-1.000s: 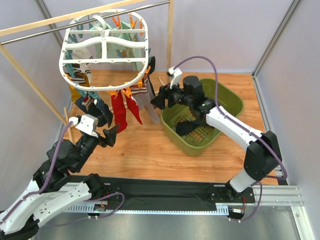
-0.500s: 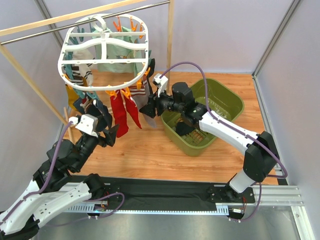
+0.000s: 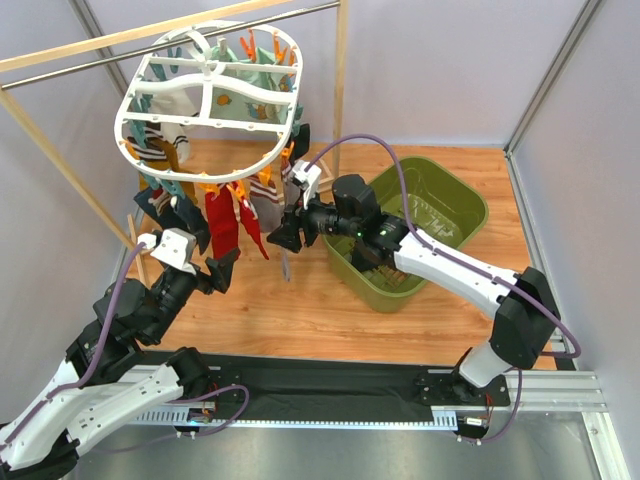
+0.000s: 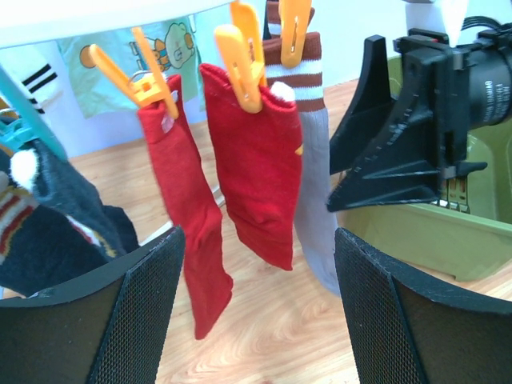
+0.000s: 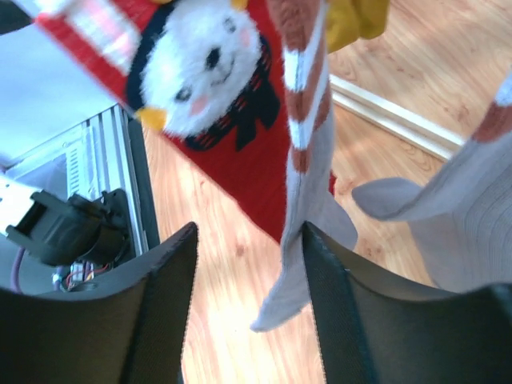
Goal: Remove the socks clipped to the hanger
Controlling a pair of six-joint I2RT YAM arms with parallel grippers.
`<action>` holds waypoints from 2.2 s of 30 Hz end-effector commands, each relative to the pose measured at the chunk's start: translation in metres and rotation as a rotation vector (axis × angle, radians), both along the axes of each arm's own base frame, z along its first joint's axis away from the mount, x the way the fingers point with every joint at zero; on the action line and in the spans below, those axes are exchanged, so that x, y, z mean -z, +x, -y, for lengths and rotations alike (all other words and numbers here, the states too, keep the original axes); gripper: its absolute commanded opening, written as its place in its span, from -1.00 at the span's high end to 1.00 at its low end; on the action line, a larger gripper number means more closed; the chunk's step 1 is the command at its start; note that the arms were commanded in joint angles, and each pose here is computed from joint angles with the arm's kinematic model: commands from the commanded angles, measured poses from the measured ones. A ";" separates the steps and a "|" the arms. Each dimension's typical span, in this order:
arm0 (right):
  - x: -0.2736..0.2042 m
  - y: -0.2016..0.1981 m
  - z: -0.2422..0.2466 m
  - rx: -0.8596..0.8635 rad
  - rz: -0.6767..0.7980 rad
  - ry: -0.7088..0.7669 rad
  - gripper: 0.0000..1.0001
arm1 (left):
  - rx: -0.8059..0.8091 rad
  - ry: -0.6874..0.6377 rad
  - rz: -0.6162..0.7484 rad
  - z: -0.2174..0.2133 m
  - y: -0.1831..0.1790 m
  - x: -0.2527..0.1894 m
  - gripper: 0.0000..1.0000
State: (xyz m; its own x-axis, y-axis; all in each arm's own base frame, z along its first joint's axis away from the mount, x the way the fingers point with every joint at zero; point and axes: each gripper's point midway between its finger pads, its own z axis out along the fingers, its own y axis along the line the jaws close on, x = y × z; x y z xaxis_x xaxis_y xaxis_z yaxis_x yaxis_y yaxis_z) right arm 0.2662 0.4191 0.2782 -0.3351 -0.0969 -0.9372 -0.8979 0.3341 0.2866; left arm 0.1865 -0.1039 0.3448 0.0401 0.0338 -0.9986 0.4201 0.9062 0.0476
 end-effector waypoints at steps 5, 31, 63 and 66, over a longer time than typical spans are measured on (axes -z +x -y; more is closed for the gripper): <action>-0.021 -0.018 0.031 0.011 0.088 -0.050 -0.27 | 0.003 -0.024 0.018 0.001 0.000 -0.006 -0.64; -0.078 0.078 0.045 -0.038 0.413 0.042 -0.32 | 0.059 -0.015 0.017 0.010 -0.003 -0.005 -0.64; -0.067 0.037 -0.015 -0.248 0.407 0.178 -0.16 | 0.097 0.005 -0.003 0.022 -0.001 0.000 -0.62; -0.060 0.036 -0.023 -0.246 0.380 0.175 0.02 | 0.094 0.001 0.000 0.020 -0.002 -0.001 -0.62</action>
State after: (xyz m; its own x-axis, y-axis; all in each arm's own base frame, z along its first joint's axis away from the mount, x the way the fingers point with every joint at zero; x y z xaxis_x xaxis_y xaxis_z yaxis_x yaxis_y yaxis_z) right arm 0.3070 0.4409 0.3167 0.0141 -0.0194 -0.9997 -0.9962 0.0852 -0.0157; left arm 0.1837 -0.1229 0.3398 0.0275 0.0525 -0.9982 0.5034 0.8620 0.0592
